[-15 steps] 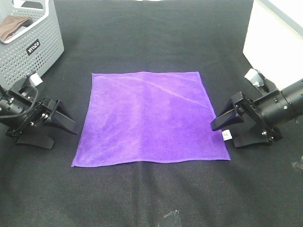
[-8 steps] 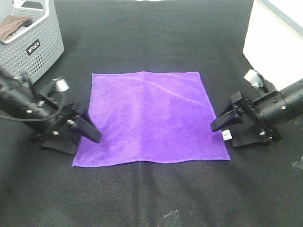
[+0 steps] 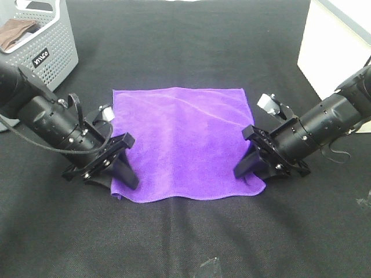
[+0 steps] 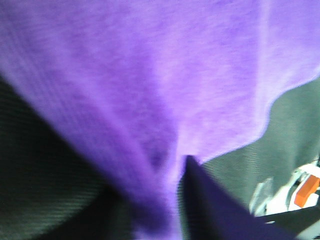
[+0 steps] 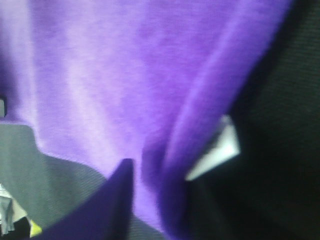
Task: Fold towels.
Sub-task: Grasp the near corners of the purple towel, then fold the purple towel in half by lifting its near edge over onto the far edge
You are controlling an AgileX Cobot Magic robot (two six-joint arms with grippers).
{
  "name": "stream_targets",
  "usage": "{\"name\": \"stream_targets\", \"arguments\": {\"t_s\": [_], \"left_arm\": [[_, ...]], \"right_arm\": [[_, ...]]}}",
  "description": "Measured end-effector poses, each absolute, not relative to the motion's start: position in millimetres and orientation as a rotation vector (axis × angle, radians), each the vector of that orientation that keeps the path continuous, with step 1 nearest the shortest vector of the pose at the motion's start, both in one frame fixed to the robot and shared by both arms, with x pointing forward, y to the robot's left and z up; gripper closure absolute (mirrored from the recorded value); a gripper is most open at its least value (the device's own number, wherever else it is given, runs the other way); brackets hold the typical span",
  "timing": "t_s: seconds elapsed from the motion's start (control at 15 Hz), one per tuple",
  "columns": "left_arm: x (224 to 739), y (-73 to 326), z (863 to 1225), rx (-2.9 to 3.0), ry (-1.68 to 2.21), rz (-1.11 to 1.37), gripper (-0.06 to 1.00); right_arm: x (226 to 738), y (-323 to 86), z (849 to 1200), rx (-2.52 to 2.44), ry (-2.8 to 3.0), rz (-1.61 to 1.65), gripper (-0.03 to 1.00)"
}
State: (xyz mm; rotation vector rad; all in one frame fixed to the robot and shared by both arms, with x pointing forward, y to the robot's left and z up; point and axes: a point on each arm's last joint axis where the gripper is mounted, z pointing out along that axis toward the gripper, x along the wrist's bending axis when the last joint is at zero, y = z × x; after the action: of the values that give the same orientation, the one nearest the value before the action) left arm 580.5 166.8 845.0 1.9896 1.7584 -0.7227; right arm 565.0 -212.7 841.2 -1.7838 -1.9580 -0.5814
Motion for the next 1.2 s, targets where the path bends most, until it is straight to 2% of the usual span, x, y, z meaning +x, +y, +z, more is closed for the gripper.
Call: {"name": "stream_targets", "arguments": {"t_s": [0.13, 0.2, 0.27, 0.47, 0.67, 1.0, 1.2], "left_arm": [[580, 168, 842, 2.011, 1.759, -0.71, 0.92], [580, 167, 842, 2.019, 1.754, -0.708, 0.94], [580, 167, 842, 2.025, 1.753, -0.705, 0.94], [578, 168, 842, 2.06, 1.735, -0.711, 0.94], [573, 172, 854, 2.182, 1.68, -0.646, 0.94], [531, 186, 896, 2.217, 1.676, -0.543, 0.94], [525, 189, 912, 2.193, 1.708, -0.513, 0.94]], "right_arm": [[564, -213, 838, -1.784, -1.965, -0.567, 0.84], [564, -213, 838, -1.777, -1.968, -0.559, 0.94], [564, -213, 838, -1.774, -1.968, -0.558, 0.97], [561, -210, 841, -1.754, -1.96, -0.537, 0.97], [554, -210, 862, -1.716, -1.971, -0.523, 0.97], [538, -203, 909, -1.648, -1.943, -0.585, 0.97], [530, -203, 918, -1.646, -1.938, -0.599, 0.97]]}}
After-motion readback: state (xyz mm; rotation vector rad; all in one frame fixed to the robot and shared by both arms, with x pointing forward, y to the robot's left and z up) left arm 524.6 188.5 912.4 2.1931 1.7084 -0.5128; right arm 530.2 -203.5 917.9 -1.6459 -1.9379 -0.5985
